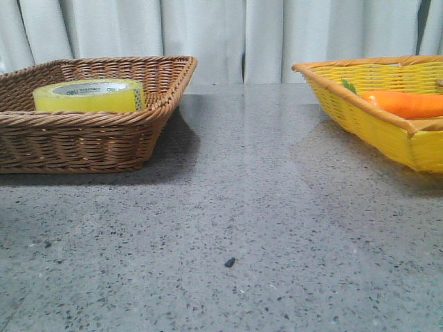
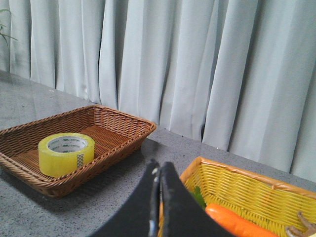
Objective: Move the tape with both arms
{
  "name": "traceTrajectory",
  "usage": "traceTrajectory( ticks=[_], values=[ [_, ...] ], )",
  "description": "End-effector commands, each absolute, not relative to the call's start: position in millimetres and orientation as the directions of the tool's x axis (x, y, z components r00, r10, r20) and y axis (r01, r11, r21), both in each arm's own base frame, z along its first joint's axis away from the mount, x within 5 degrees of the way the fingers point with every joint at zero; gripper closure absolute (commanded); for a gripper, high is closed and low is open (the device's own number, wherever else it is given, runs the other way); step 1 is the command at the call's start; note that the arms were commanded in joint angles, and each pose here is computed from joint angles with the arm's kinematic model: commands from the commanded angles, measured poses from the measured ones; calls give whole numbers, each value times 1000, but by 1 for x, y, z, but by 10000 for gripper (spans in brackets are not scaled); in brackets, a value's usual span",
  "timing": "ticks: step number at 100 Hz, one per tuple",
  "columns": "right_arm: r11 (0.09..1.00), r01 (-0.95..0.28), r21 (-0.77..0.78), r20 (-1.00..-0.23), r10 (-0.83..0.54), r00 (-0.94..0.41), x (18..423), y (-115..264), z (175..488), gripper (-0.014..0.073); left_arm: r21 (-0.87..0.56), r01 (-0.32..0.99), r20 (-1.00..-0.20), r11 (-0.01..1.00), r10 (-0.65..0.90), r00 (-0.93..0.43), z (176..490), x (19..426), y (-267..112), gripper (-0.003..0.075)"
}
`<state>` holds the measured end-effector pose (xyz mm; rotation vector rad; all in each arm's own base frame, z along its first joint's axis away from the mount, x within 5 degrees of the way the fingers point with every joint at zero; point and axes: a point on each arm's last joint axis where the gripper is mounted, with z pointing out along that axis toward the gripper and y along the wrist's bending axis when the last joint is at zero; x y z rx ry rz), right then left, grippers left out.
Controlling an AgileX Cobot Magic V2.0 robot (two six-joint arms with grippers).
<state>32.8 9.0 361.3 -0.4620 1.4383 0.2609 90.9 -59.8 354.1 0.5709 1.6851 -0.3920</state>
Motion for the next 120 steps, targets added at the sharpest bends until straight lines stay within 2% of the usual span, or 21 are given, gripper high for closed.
traceTrajectory(
  ticks=[1, 23, 39, 111, 120],
  values=[
    [887, -433, -158, -969, -55, 240, 23, 4, 366, 669, 40, 552, -999, 833, 50, -4, 360, 71, -48, 741],
    [894, -416, -167, -957, -46, 286, 9, -6, 341, 669, 30, 557, -990, 830, -52, 131, 333, 23, -21, 741],
    [898, -406, -171, -958, -56, 280, 7, -9, 333, 669, 34, 556, -970, 830, -106, 219, 323, 2, -10, 741],
    [898, -406, -171, -959, -57, 278, 7, -9, 333, 669, 22, 553, -993, 833, -44, 107, 288, 23, -21, 741],
    [898, -406, -171, -959, -57, 278, 7, -9, 333, 669, 92, 498, -988, 862, 16, 155, 278, 30, -20, 741]
  ],
)
